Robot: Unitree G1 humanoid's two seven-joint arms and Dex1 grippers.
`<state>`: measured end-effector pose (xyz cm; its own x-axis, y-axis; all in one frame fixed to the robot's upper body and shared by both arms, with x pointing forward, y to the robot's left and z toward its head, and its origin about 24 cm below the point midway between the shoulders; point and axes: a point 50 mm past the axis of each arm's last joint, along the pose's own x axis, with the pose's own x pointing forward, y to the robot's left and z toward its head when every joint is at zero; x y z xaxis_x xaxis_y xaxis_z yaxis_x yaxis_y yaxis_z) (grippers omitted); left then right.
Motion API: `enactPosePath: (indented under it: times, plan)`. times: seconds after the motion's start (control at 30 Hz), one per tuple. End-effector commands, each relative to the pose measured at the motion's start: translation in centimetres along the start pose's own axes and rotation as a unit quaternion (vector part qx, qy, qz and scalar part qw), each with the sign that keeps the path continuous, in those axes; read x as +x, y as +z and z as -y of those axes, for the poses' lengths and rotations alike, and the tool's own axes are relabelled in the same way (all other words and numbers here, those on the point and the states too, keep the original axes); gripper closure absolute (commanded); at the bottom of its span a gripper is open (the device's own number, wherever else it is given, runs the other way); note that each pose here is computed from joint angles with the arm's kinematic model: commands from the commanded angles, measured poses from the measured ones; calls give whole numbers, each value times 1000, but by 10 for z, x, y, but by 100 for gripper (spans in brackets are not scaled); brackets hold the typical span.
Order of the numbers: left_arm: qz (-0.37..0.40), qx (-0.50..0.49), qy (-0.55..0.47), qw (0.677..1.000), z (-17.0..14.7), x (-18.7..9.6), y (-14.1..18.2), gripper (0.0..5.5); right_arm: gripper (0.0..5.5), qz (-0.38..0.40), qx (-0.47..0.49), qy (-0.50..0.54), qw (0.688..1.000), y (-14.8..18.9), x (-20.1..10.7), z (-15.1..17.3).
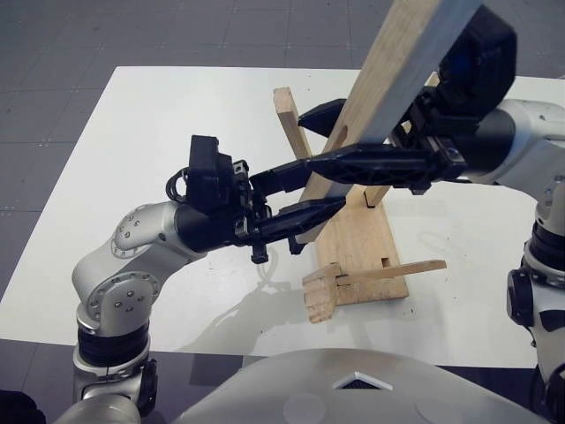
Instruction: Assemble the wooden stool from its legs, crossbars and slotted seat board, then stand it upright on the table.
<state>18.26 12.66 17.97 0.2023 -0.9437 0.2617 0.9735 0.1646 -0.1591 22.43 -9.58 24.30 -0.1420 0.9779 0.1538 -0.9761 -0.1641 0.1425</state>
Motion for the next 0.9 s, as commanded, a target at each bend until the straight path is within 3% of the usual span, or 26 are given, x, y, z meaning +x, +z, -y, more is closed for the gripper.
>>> enactPosePath:
  times: [0.03,0.27,0.3,0.47,0.9]
  plan:
    - [-32,-3,-4,999,-1,0,-7,345,346,-15,3,49,999,-2,1,-11]
    - [-11,4,-2,1000,-5,-2,-6,345,347,-19,1,47,999,-2,-3,-12]
    - [-13,1,-3,1000,-4,-3,-6,308,347,-19,-2,40,999,-1,-4,-11]
    - [-9,9,13,1000,-5,-5,-4,242,347,-32,-28,-1,999,-2,-12,-7]
    - [-25,33,39,998,-7,-25,1,242,347,-82,-66,-113,988,-8,-60,-14]
